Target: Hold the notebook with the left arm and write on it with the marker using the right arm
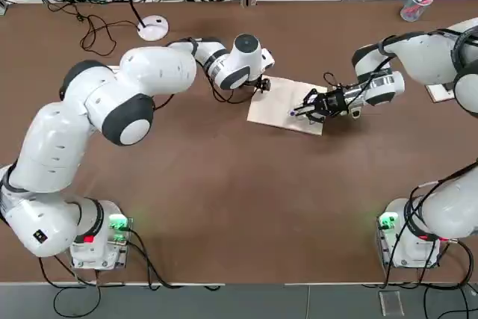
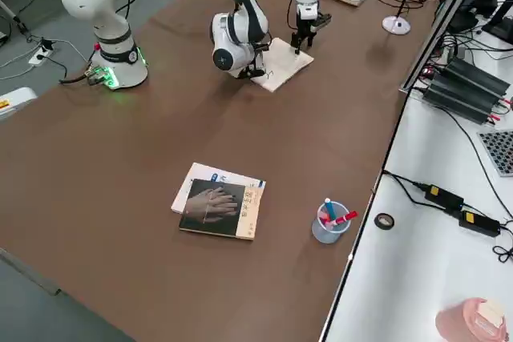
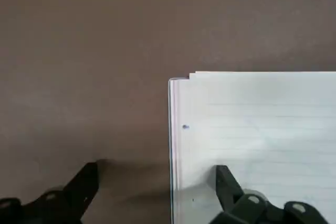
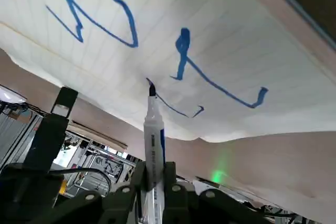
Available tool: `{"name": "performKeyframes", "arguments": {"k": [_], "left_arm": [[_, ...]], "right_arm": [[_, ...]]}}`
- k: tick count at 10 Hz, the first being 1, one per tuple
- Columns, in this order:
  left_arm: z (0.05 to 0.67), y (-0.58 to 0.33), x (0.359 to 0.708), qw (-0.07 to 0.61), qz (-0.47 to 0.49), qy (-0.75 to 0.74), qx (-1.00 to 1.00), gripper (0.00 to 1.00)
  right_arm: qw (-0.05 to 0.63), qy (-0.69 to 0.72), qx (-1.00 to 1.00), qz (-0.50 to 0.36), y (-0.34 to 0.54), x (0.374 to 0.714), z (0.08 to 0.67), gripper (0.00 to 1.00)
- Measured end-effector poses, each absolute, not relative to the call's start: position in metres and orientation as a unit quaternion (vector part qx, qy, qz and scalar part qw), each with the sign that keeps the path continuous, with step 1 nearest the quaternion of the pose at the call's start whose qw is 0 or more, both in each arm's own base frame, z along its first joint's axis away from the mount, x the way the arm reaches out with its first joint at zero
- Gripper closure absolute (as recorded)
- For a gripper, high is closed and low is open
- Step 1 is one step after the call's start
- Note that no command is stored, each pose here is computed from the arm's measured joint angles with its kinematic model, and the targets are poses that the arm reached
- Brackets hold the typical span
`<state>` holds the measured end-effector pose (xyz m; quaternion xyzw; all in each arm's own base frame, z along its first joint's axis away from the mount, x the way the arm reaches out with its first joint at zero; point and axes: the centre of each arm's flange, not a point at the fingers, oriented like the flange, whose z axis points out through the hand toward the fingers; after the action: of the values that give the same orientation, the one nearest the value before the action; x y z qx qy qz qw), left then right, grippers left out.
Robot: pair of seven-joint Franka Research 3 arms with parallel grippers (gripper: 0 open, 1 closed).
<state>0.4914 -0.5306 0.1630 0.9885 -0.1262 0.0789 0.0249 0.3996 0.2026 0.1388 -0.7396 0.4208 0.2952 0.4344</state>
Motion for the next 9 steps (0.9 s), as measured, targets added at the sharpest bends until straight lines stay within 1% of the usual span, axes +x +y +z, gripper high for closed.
{"name": "performKeyframes", "arguments": {"k": [9], "left_arm": [[0.163,-0.531,0.491,0.025,0.079,-0.126,0.989,0.02]], "right_arm": [[0.436,0.409,-0.743,0.301,0.223,0.397,0.139,0.83]]}}
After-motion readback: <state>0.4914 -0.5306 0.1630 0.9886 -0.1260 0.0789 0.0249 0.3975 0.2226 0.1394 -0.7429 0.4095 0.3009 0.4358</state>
